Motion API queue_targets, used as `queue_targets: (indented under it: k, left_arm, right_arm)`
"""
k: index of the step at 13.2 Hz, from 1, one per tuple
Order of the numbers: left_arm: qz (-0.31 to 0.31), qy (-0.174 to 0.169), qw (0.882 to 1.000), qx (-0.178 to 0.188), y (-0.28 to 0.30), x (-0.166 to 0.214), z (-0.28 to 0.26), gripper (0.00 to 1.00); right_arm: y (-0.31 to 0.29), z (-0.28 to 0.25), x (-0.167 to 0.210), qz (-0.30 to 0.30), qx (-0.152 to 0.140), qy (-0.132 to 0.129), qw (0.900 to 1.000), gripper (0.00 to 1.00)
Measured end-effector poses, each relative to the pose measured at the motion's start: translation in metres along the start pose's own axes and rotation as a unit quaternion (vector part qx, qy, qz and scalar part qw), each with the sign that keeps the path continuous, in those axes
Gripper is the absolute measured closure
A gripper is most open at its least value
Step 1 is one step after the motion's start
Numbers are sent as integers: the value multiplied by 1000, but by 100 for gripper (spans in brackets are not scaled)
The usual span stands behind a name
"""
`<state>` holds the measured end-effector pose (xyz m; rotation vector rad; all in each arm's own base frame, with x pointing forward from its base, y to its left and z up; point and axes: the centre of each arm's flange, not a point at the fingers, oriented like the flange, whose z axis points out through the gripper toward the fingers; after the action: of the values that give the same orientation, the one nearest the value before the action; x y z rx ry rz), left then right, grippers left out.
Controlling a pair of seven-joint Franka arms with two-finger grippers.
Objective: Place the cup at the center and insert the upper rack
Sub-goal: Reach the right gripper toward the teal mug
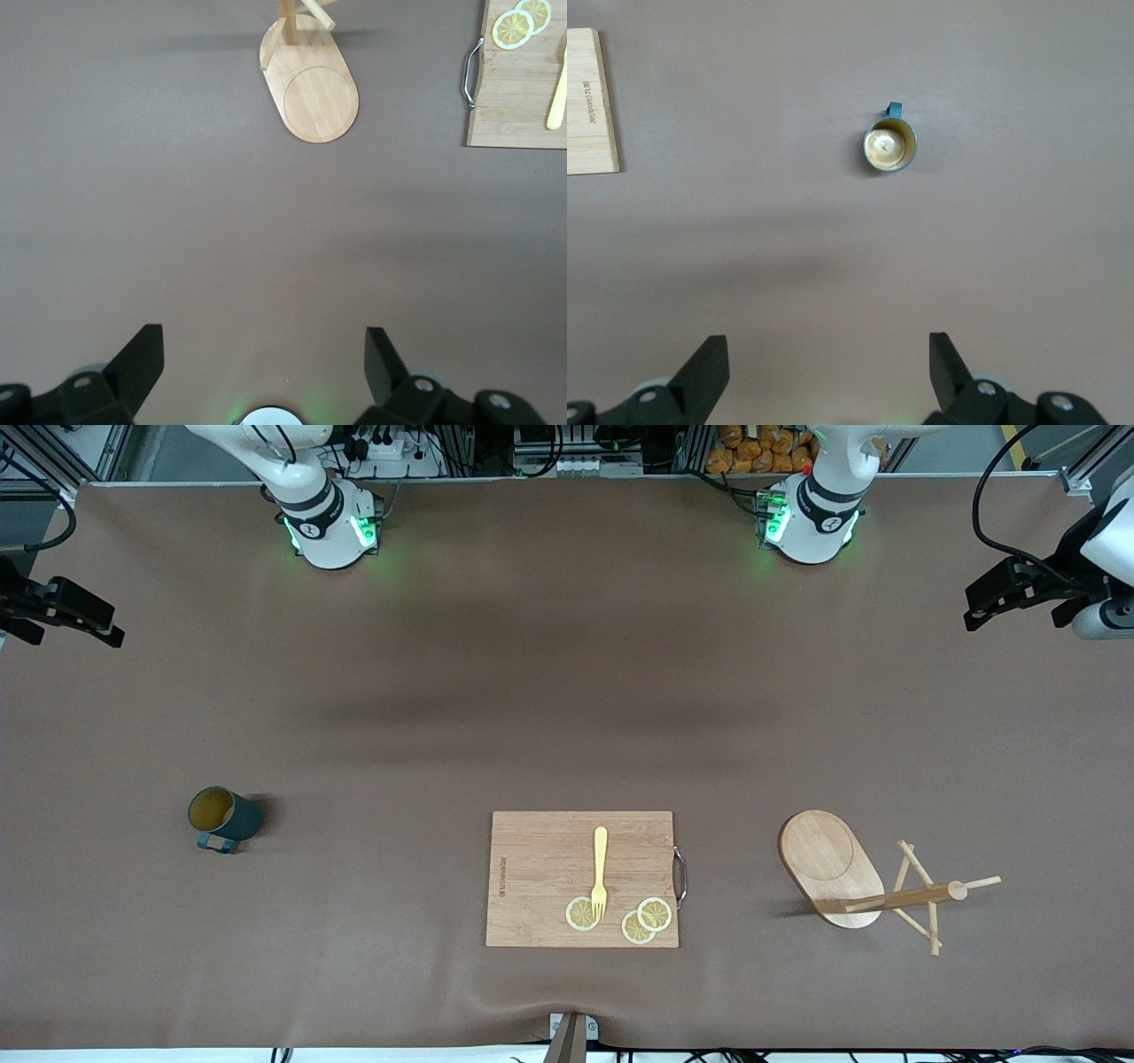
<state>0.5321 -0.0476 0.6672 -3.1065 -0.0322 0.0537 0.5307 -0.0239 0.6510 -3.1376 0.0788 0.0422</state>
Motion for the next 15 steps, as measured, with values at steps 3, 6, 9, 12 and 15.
queue_targets:
  k: [3, 6, 9, 12, 15]
  left_arm:
    - [-1, 0, 1000, 0, -1, 0, 0, 0]
    - [-2, 0, 1000, 0, -3, 0, 0, 0]
    - [-6, 0, 1000, 0, -7, 1, 0, 0]
    - [-8, 0, 1000, 0, -9, 1, 0, 0]
    - [-8, 0, 1000, 0, -9, 1, 0, 0]
  right_arm:
    - [0, 0, 0, 0, 0, 0, 1000, 0]
    - [1, 0, 0, -3, -1, 0, 1000, 0]
    - [0, 2, 1, -6, 0, -2, 1000, 0]
    - [-2, 27, 20, -9, 2, -14, 1000, 0]
    - [-1, 83, 65, -11, 6, -10, 1000, 0]
